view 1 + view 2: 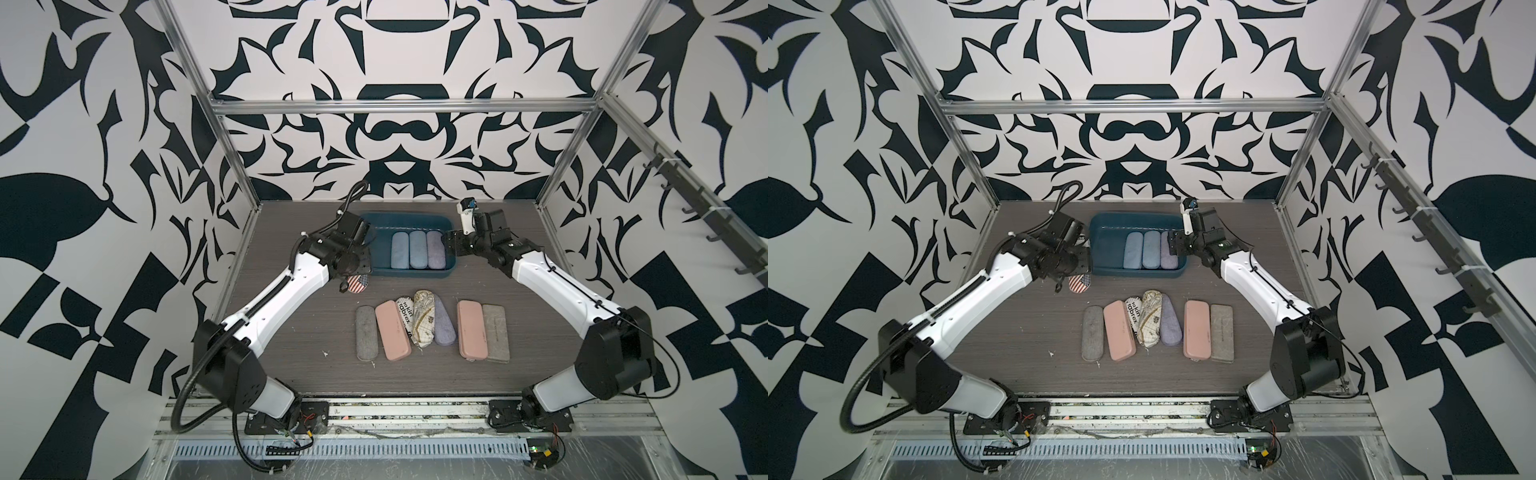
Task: Put the glasses cases into the storage boxes
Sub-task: Place the glasses case in the storage box.
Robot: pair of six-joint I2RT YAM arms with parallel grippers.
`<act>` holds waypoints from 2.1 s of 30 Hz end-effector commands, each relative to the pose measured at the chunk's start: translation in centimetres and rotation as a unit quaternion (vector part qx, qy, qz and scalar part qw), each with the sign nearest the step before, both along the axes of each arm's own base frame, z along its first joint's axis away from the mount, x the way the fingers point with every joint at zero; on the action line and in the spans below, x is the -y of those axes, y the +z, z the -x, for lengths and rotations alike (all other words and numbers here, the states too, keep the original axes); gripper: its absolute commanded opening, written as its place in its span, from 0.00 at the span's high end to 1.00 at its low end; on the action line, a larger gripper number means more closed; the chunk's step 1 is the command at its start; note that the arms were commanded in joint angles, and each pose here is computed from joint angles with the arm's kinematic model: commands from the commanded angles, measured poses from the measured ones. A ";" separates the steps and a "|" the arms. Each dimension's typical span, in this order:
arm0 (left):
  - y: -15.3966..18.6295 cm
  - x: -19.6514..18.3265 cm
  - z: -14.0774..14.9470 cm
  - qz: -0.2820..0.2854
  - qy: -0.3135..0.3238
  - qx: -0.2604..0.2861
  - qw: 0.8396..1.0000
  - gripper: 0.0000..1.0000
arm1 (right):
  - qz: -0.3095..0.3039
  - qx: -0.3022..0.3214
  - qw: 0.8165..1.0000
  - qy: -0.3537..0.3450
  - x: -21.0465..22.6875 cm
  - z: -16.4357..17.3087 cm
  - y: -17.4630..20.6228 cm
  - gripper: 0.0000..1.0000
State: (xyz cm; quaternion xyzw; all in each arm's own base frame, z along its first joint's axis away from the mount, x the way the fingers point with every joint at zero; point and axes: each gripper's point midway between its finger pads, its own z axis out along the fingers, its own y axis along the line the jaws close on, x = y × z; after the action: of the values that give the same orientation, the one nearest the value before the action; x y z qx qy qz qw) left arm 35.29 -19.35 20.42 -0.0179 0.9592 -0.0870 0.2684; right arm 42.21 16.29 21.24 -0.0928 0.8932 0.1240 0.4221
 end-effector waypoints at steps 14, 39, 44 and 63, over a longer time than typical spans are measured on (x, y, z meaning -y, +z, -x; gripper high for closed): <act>-5.6 7.0 -12.6 0.005 -0.071 -0.015 0.997 0.44 | -0.014 0.032 0.999 -0.006 0.1 -0.4 2.8 0.18; -14.5 6.1 -15.5 -0.023 -0.049 -0.049 0.997 0.44 | -0.003 0.024 1.000 -0.009 0.3 -0.6 2.0 0.18; -15.3 6.0 -15.7 -0.023 -0.049 -0.055 0.997 0.41 | -0.002 0.023 1.000 -0.009 0.3 -0.7 1.8 0.18; -14.8 7.6 -15.5 0.031 -0.059 -0.059 0.996 0.16 | 0.003 0.017 1.000 -0.010 0.3 -0.8 1.3 0.18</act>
State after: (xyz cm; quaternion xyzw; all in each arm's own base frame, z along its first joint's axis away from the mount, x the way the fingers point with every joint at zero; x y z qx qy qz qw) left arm 51.03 -26.12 4.64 0.0259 0.9731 -0.1038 0.2043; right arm 42.24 16.09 20.80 -0.0898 0.8967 0.1180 0.4171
